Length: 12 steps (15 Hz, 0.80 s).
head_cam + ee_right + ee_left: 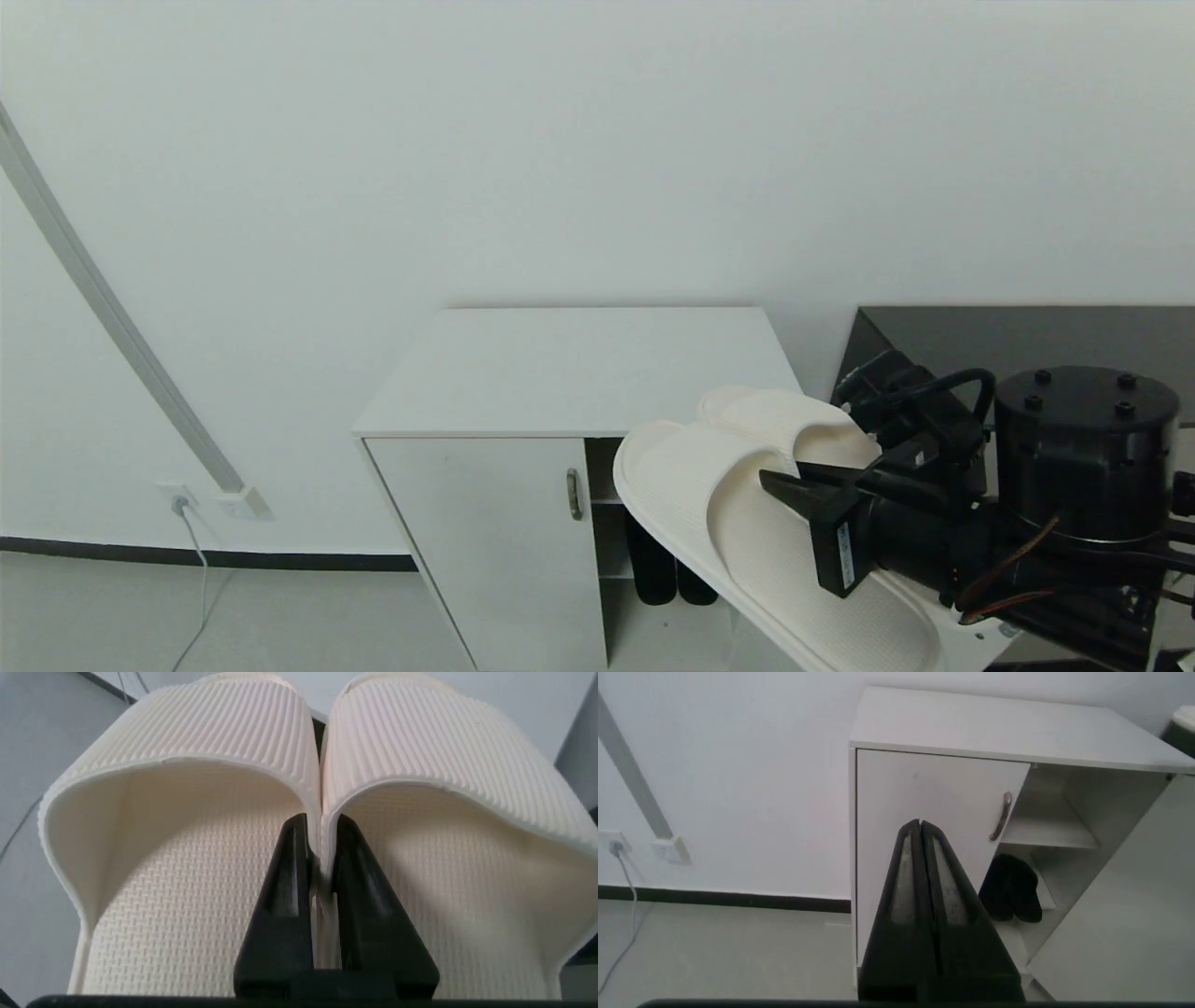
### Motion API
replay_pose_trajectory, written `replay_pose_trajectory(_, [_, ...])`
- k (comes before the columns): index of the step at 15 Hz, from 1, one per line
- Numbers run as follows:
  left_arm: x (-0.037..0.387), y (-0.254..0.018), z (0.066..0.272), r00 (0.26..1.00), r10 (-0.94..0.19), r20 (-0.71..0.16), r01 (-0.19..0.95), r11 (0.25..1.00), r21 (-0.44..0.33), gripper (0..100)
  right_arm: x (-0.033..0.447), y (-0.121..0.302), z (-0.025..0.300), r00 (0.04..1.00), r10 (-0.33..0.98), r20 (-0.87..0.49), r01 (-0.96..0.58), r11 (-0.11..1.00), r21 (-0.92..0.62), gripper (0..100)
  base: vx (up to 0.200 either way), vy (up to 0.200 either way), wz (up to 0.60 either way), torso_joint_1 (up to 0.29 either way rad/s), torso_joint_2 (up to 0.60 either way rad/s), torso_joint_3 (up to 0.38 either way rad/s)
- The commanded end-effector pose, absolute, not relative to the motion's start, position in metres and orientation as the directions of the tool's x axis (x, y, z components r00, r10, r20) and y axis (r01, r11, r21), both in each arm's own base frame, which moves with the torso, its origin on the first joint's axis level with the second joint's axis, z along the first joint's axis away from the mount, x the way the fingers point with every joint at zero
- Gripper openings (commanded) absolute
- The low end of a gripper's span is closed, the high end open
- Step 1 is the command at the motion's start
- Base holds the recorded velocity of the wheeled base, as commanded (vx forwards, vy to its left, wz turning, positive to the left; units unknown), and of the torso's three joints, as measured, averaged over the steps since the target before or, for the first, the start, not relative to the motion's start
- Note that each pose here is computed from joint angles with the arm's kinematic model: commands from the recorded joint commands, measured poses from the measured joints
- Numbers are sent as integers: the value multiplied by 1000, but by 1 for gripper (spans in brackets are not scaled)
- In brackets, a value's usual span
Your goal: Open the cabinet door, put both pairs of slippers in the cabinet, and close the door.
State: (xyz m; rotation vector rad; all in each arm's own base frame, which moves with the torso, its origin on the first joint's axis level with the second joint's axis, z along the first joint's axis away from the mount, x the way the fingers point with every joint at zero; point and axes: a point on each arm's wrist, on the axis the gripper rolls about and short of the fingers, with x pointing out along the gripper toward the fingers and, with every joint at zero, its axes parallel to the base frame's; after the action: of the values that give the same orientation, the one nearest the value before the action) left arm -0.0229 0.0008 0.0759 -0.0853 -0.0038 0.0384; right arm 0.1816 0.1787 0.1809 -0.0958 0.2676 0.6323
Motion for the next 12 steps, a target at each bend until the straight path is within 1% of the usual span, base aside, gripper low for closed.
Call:
replay_pose_trajectory(1, [-23,1,76,999,40,3,-39,995,-87,0,183,179,178,778,564,-278,-589,808,-8,0,0,0,0,0,0,0])
replay_pose_trajectory(3, [-23,1,76,999,40,3,-39,995,-87,0,182,178,173,773,564,-290,-592,805,-15,0,0,0,0,0,0,0])
replay_pose_trajectory(10, [-23,1,76,999,40,2,-40,996,-86,0,181,179,171,770,577,-274,-602,798,-10,0,0,0,0,0,0,0])
replay_pose_trajectory(12, [-23,1,76,999,40,3,-39,995,-87,0,182,181,168,767,575,-284,-602,799,-10,0,0,0,0,-120,281,146])
